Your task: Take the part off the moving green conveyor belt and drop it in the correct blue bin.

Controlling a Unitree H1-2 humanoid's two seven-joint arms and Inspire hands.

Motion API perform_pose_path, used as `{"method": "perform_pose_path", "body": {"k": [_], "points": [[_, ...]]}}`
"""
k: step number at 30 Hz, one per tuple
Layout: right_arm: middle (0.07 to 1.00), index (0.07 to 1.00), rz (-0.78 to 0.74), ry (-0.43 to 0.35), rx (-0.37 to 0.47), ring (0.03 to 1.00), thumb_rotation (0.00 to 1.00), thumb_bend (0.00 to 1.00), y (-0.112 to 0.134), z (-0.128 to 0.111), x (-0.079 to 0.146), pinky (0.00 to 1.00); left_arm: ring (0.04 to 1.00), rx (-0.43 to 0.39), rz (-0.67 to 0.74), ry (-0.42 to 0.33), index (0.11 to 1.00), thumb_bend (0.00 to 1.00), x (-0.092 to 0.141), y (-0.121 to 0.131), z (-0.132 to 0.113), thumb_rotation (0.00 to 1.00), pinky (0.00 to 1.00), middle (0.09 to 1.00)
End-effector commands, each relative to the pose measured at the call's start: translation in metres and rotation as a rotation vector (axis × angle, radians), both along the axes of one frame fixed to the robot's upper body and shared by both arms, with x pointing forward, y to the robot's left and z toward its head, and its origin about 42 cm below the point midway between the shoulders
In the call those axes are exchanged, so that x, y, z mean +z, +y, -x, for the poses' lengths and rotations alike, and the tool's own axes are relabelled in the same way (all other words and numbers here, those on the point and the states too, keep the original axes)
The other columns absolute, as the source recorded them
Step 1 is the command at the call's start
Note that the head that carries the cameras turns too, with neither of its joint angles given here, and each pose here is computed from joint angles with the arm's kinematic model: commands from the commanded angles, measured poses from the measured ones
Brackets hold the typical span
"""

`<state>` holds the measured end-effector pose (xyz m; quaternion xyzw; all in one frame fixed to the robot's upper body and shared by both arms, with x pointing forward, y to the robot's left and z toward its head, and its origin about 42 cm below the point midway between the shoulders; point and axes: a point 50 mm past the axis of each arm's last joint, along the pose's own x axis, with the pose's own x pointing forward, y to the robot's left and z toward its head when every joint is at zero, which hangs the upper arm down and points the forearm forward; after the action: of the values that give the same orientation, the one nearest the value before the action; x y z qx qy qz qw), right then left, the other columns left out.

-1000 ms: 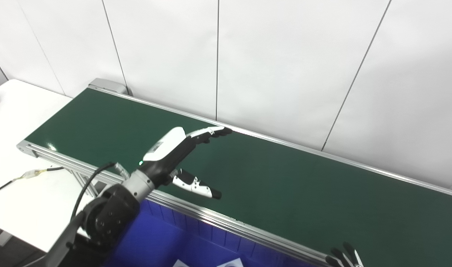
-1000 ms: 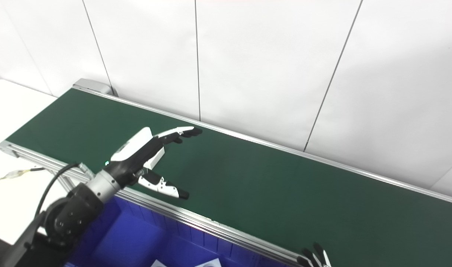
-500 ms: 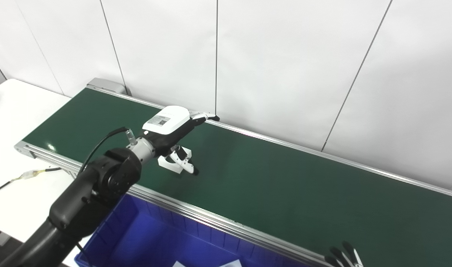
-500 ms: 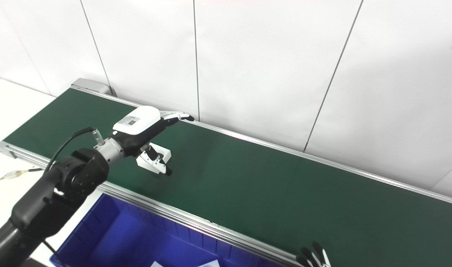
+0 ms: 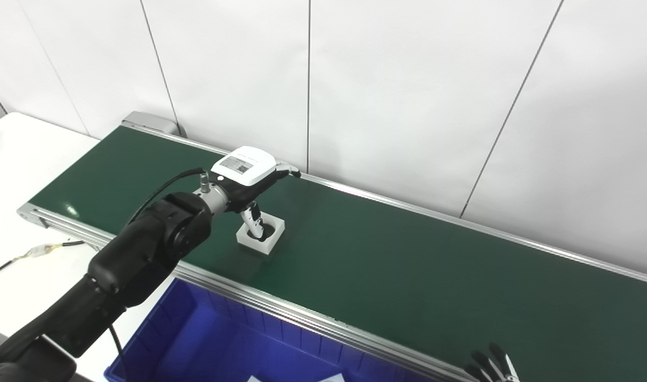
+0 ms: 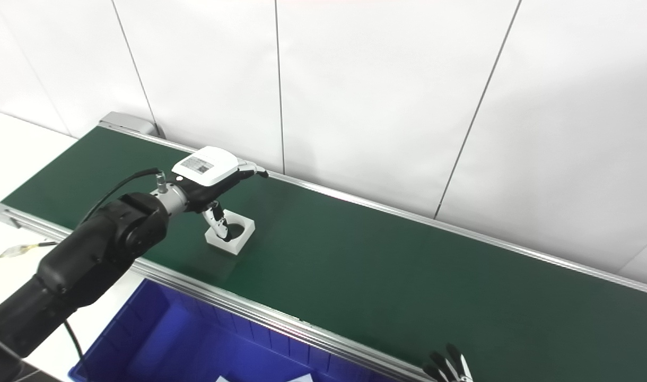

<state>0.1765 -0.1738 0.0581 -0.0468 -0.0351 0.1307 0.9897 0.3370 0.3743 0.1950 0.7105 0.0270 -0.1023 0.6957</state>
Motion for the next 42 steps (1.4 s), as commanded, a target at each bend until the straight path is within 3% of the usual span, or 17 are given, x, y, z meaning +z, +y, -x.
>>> {"method": "perform_pose_path", "body": {"k": [1,12,18,24,27,38,42], "points": [[0.862,0.946,-0.027,-0.066,0.006,0.811,0.61,0.55,0.004,-0.003,0.010,0.70,0.858,-0.011,-0.056,-0.087,0.852,0.92,0.021,0.011,-0.014,0.00,0.78,0.872],[0.862,0.945,-0.033,-0.069,0.003,0.809,0.60,0.54,0.004,0.001,0.011,0.69,0.858,0.003,-0.063,-0.006,0.847,0.88,-0.009,0.014,-0.025,0.02,0.78,0.878],[0.862,0.947,-0.027,-0.069,0.003,0.809,0.62,0.55,0.004,0.002,0.012,0.70,0.868,0.007,-0.074,0.047,0.855,0.91,-0.022,0.009,-0.024,0.03,0.76,0.890],[0.860,0.947,-0.032,-0.072,0.003,0.809,0.61,0.55,0.005,0.002,0.011,0.69,0.855,0.004,-0.099,0.105,0.846,0.93,-0.040,-0.001,-0.022,0.01,0.81,0.871],[0.861,0.947,-0.037,-0.072,0.002,0.810,0.61,0.54,0.005,0.002,0.012,0.69,0.834,-0.006,-0.095,0.133,0.849,0.93,-0.049,-0.007,-0.021,0.03,0.77,0.864],[0.859,0.949,-0.041,-0.074,0.000,0.808,0.61,0.56,0.007,0.003,0.012,0.69,0.832,-0.033,-0.057,0.151,0.847,0.93,-0.073,-0.025,-0.017,0.05,0.80,0.849],[0.859,0.952,-0.043,-0.076,0.001,0.810,0.62,0.56,0.007,0.003,0.012,0.69,0.762,-0.056,-0.034,0.117,0.769,0.84,-0.083,-0.026,-0.018,0.02,0.73,0.764]]}}
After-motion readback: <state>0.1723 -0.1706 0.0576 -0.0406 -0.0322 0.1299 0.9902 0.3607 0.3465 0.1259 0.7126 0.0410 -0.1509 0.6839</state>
